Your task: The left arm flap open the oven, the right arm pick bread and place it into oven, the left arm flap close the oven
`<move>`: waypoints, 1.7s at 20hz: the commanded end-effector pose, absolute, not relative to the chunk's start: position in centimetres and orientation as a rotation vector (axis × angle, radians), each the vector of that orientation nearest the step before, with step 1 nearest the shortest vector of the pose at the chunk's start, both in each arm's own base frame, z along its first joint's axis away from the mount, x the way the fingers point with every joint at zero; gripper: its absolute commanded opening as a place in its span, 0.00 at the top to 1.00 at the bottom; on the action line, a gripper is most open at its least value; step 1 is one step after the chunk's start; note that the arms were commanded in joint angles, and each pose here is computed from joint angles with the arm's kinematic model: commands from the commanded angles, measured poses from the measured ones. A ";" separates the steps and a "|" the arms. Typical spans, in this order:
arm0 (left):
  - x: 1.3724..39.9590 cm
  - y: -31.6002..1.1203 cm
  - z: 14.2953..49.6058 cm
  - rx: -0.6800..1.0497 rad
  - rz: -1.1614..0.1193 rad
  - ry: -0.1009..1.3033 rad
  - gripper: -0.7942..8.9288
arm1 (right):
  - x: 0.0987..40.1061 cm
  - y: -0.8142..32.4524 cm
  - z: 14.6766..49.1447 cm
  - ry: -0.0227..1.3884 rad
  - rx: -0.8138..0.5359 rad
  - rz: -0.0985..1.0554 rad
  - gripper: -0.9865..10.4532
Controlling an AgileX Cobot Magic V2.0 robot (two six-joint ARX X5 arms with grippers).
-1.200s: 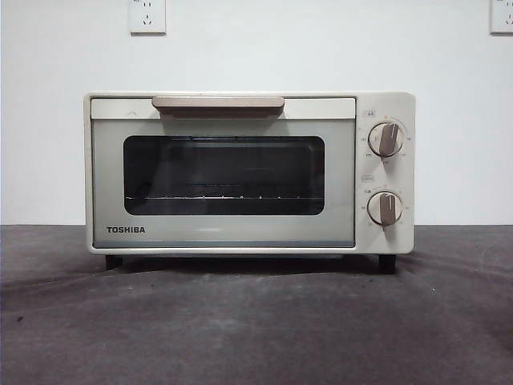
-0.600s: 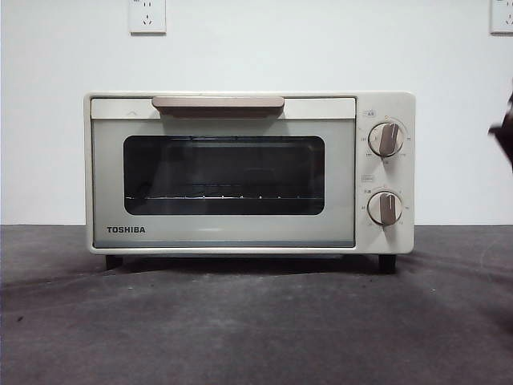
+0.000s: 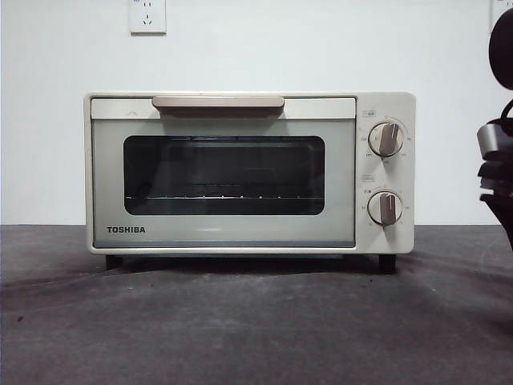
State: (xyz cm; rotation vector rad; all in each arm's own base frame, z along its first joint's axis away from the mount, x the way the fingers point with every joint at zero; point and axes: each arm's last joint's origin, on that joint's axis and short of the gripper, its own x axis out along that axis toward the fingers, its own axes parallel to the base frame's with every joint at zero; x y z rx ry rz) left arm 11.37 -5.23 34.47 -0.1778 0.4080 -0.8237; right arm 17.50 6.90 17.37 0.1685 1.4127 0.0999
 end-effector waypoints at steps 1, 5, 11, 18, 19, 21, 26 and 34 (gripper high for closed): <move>11.3 -5.3 35.1 -0.171 -0.829 0.383 0.34 | 17.9 7.2 17.0 1.434 0.132 0.121 0.65; 11.3 -5.3 35.1 -0.171 -0.825 0.384 0.46 | 18.0 7.2 16.8 1.446 0.121 0.123 0.77; 12.2 -5.5 34.6 -0.175 -0.820 0.429 0.72 | 16.9 7.2 20.5 1.351 0.223 0.272 0.82; 17.5 -7.6 33.8 -0.191 -0.818 0.539 0.90 | 12.4 5.9 28.1 1.073 0.317 0.500 0.82; 18.5 -8.0 33.9 -0.181 -0.825 0.554 0.90 | 11.8 5.6 29.1 1.030 0.317 0.513 0.82; 20.7 -9.3 34.3 -0.140 -0.852 0.574 0.90 | 10.6 5.2 30.8 0.935 0.321 0.541 0.82; 25.6 -13.1 33.9 0.062 -0.867 0.582 0.90 | 8.3 4.3 33.9 0.766 0.328 0.586 0.82; 28.5 -15.7 32.9 0.151 -0.853 0.600 0.90 | 7.6 4.0 34.4 0.731 0.334 0.596 0.82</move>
